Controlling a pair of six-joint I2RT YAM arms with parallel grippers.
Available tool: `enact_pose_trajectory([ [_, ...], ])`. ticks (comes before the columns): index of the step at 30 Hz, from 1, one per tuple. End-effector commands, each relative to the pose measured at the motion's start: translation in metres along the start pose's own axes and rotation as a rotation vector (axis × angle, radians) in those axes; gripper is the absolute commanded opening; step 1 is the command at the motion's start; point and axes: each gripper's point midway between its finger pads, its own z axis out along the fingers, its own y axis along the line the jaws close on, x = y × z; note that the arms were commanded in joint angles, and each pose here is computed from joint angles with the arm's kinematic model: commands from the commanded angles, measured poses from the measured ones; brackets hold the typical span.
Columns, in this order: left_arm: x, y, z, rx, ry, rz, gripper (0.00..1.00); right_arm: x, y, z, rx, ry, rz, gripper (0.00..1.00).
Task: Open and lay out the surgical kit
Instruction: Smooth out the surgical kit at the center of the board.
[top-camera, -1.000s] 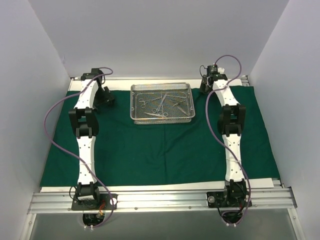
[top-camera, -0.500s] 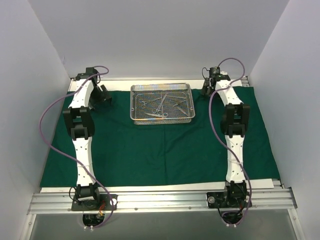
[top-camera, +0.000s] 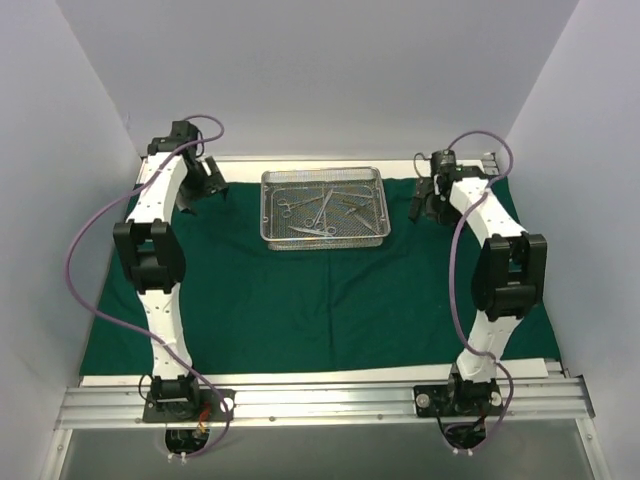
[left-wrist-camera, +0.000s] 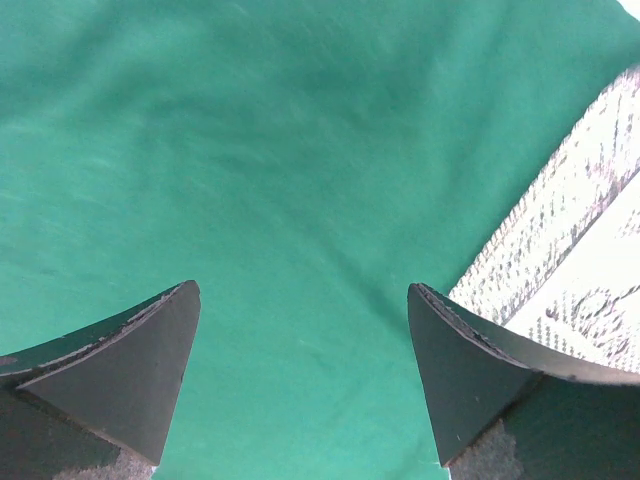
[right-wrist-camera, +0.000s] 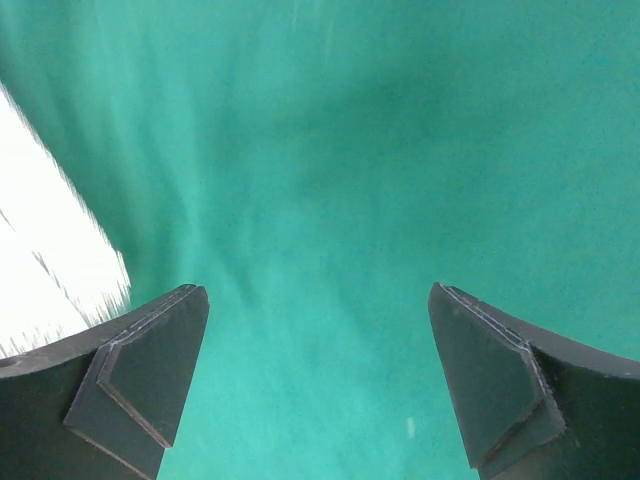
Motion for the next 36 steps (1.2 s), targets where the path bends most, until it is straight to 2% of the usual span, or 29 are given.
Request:
enact_pose_trajectory([
  [1,0.019,-0.024,-0.009,0.024,-0.005,0.076,0.94,0.089,0.025,-0.032,-0.086,0.151,-0.165,1.0],
  [5,0.026,-0.037,-0.014,0.057,-0.01,0.084,0.94,0.145,0.039,-0.054,-0.143,0.182,-0.244,1.0],
  [8,0.029,-0.039,-0.013,0.055,0.005,0.08,0.94,0.18,0.03,-0.051,-0.134,0.215,-0.247,1.0],
  [15,0.034,-0.044,-0.017,0.068,0.016,0.072,0.94,0.216,0.018,-0.036,-0.091,0.246,-0.243,1.0],
  [19,0.037,-0.048,-0.019,0.07,0.021,0.082,0.94,0.25,0.011,-0.019,-0.027,0.328,-0.297,1.0],
  [24,0.036,-0.05,-0.023,0.061,0.01,0.102,0.94,0.279,0.003,-0.02,0.03,0.387,-0.324,1.0],
  [30,0.034,-0.054,-0.022,0.076,0.001,0.116,0.94,0.298,-0.011,-0.033,0.045,0.444,-0.32,1.0],
  [36,0.035,-0.062,-0.017,0.095,0.015,0.139,0.94,0.261,-0.014,-0.03,0.086,0.379,-0.244,1.0],
])
